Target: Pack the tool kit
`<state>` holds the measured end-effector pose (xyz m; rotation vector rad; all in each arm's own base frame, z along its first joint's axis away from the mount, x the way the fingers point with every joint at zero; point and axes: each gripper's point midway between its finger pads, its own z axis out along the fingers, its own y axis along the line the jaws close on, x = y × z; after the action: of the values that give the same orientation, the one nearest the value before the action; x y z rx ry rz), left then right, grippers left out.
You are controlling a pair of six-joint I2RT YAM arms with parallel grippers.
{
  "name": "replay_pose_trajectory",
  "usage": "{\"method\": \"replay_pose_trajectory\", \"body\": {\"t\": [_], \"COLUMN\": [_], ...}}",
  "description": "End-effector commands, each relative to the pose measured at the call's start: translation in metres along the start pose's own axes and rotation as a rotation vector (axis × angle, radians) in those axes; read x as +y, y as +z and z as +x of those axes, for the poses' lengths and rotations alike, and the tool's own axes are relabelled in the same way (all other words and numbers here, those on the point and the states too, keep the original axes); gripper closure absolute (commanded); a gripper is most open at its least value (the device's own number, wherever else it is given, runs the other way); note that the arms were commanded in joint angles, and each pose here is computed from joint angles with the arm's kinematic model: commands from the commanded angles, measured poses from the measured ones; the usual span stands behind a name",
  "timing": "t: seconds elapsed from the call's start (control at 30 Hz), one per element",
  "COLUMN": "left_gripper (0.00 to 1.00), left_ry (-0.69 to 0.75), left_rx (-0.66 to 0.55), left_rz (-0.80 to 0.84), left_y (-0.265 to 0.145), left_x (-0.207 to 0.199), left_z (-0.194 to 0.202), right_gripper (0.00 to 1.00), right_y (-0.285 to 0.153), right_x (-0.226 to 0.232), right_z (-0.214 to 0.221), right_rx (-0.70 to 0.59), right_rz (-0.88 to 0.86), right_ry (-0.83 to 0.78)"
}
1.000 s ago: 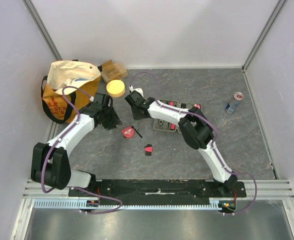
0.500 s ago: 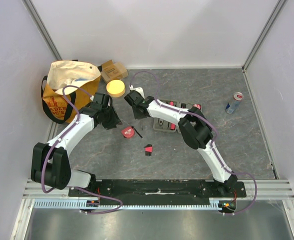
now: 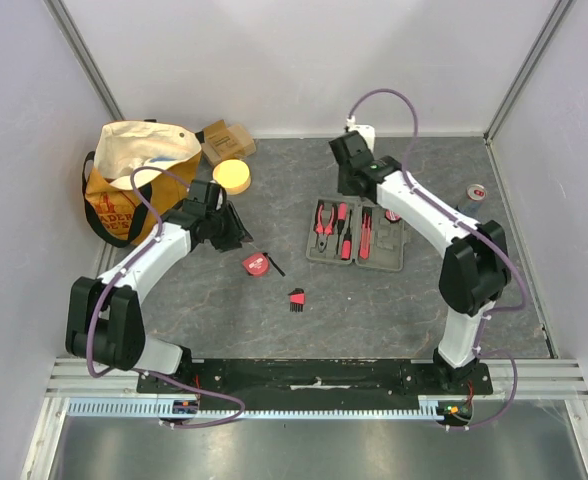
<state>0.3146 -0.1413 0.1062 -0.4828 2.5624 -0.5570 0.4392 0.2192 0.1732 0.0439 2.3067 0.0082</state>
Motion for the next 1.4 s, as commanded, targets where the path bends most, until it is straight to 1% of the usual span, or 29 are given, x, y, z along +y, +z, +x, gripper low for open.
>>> {"method": "replay_pose_trajectory", "body": {"t": [0.0,0.3,0.6,0.73,1.13,1.37], "left_gripper": [0.58,0.58,0.58,0.58,0.59,0.60], "left_ry": [0.034,0.033,0.037,0.035,0.040,0.044], "left_rx": [-0.039,-0.018,-0.005,0.000,0.015,0.023], "left_rz": [0.093,0.105,0.104,0.103,0.098,0.100], "left_y": [0.000,0.007,0.010,0.011,0.014,0.016], "left_x": [-0.024,-0.028,-0.028,-0.028,-0.027,-0.027], "left_z": [-0.021,-0.020,-0.019,-0.020,-0.018,-0.017], "right_gripper": [0.94,0.91,0.91,0.90,0.89,0.85], "right_y": [0.017,0.044,0.062,0.068,0.083,0.088], "right_x": [-0.039,-0.077,-0.100,-0.110,-0.119,-0.122], "right_z": [0.033,0.068,0.093,0.096,0.110,0.116], "right_rx": [0.083,0.177,0.233,0.237,0.269,0.256], "right_rz": [0.062,0.158,0.245,0.282,0.302,0.311], "right_ry": [0.012,0.045,-0.002,-0.023,-0.079,-0.083]}}
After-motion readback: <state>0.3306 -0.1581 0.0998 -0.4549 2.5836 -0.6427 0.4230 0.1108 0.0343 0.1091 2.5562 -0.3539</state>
